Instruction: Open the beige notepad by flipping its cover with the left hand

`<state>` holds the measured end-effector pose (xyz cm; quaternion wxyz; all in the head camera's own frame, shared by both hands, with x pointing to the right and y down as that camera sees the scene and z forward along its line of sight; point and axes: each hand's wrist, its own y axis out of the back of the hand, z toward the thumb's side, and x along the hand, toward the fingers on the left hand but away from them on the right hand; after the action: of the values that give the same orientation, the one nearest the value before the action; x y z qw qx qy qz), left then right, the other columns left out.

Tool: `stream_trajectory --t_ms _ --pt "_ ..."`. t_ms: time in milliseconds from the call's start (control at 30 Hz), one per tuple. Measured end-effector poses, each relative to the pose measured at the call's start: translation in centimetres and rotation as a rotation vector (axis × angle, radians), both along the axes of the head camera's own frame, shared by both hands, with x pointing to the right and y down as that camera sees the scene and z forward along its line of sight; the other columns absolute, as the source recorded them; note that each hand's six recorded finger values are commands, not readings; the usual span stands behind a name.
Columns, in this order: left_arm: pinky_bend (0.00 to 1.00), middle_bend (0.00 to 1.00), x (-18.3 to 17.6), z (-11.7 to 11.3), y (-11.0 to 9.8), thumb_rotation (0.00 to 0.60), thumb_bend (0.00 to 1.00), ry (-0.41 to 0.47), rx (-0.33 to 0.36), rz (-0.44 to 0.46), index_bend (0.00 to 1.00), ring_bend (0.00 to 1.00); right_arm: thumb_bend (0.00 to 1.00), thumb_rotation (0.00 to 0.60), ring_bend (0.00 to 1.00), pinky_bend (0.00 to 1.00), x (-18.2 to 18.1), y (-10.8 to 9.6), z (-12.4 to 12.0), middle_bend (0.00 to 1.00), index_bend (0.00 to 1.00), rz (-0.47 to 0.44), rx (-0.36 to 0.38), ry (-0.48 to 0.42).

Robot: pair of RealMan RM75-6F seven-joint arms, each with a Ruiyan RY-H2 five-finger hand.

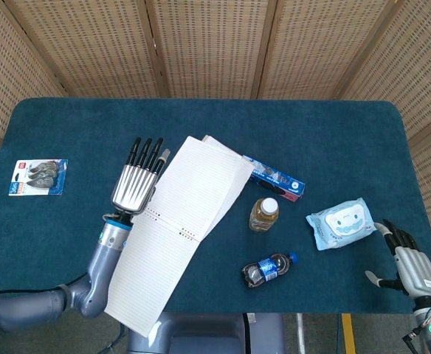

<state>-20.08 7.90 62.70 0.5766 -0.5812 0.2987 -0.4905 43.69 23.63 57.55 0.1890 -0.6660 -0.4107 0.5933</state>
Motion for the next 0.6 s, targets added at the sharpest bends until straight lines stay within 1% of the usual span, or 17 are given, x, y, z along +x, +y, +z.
stream_trajectory --t_ms 100,167,267,400,467,600 --pt "0.0 0.0 -2.2 -0.9 2.0 0.6 0.06 0.024 -0.024 -0.014 0.04 0.0 0.26 0.6 0.0 0.0 0.0 0.0 0.0 0.0 0.0 -0.004 0.0 0.006" --pt "0.0 0.0 -3.7 -1.4 3.2 0.6 0.04 0.037 -0.035 -0.03 0.03 0.0 0.26 0.6 0.0 0.0 0.0 0.0 -0.1 0.0 0.0 -0.004 0.003 0.01" --pt "0.0 0.0 -5.4 -1.9 5.3 0.6 0.03 0.07 -0.072 -0.069 0.03 0.0 0.26 0.6 0.0 0.0 0.1 0.0 -0.1 0.0 0.0 -0.002 0.003 0.013" --pt "0.0 0.0 -7.7 -2.2 8.1 0.6 0.04 0.124 -0.149 -0.139 0.03 0.0 0.26 0.6 0.0 0.0 0.1 0.0 -0.1 0.0 0.0 -0.002 0.004 0.017" --pt "0.0 0.0 -8.9 -2.2 9.5 0.6 0.04 0.125 -0.169 -0.163 0.03 0.0 0.26 0.6 0.0 0.0 0.1 0.1 -0.1 0.0 0.0 -0.006 0.003 0.022" --pt "0.0 0.0 -11.6 -2.3 13.3 0.6 0.04 0.089 -0.2 -0.192 0.03 0.0 0.26 0.6 0.0 0.0 0.0 0.1 0.0 0.0 0.0 -0.014 0.002 0.027"
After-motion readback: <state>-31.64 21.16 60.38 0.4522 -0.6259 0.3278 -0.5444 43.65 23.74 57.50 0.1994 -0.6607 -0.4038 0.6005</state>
